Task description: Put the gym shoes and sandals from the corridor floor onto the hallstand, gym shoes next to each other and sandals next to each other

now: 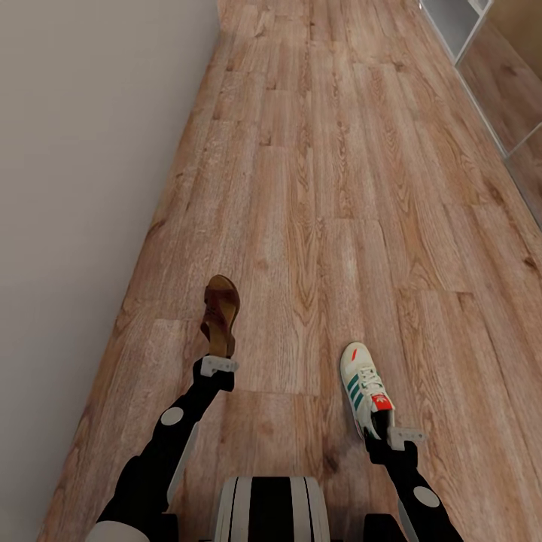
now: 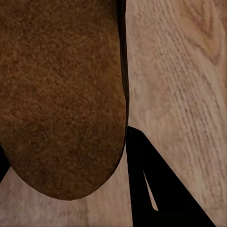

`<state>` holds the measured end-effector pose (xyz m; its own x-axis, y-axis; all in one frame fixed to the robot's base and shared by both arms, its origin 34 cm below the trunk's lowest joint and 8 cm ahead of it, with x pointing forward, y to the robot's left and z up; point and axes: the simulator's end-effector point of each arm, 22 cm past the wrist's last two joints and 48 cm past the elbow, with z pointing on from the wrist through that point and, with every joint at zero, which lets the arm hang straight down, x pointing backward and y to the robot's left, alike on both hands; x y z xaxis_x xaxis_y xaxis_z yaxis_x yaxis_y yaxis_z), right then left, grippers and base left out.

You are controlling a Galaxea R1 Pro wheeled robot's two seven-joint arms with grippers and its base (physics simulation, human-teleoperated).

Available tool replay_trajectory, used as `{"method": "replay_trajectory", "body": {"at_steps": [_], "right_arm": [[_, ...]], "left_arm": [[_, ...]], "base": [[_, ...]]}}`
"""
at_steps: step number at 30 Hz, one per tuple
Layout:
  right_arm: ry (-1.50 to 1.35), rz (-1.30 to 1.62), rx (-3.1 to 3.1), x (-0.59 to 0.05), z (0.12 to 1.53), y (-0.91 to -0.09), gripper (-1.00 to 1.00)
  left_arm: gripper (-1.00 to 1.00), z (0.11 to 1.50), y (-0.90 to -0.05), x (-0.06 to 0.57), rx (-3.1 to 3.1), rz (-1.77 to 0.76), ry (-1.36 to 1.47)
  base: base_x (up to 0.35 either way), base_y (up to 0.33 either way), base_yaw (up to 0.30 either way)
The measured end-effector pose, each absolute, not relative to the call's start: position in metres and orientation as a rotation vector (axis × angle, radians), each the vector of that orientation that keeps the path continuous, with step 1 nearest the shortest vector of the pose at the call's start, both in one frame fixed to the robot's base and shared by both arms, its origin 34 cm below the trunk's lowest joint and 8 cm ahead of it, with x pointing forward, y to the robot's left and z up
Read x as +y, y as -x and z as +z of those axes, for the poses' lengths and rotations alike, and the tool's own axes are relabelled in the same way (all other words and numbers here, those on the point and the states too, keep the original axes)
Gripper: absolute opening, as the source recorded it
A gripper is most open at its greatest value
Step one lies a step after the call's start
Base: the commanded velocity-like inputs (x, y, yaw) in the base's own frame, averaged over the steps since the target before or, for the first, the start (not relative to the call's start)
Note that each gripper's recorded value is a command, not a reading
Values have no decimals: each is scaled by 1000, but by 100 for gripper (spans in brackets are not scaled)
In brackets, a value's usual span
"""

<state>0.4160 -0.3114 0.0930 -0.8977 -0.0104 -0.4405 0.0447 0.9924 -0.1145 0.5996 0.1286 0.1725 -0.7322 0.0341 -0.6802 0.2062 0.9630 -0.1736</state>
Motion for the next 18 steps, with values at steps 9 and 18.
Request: {"method": "replay_trajectory", "body": {"at_steps": [9,18], "right_arm": [[-24,-168,2680,-311,93,-416,-100],[-27,-163,2656,-311,102,-426,-100]], "left_arm": [[-100,173,-600,129,2375,-307,-168],[-100,185,-607,130,2359,-304,-172]], "base": [[0,0,0],[0,0,0]]}}
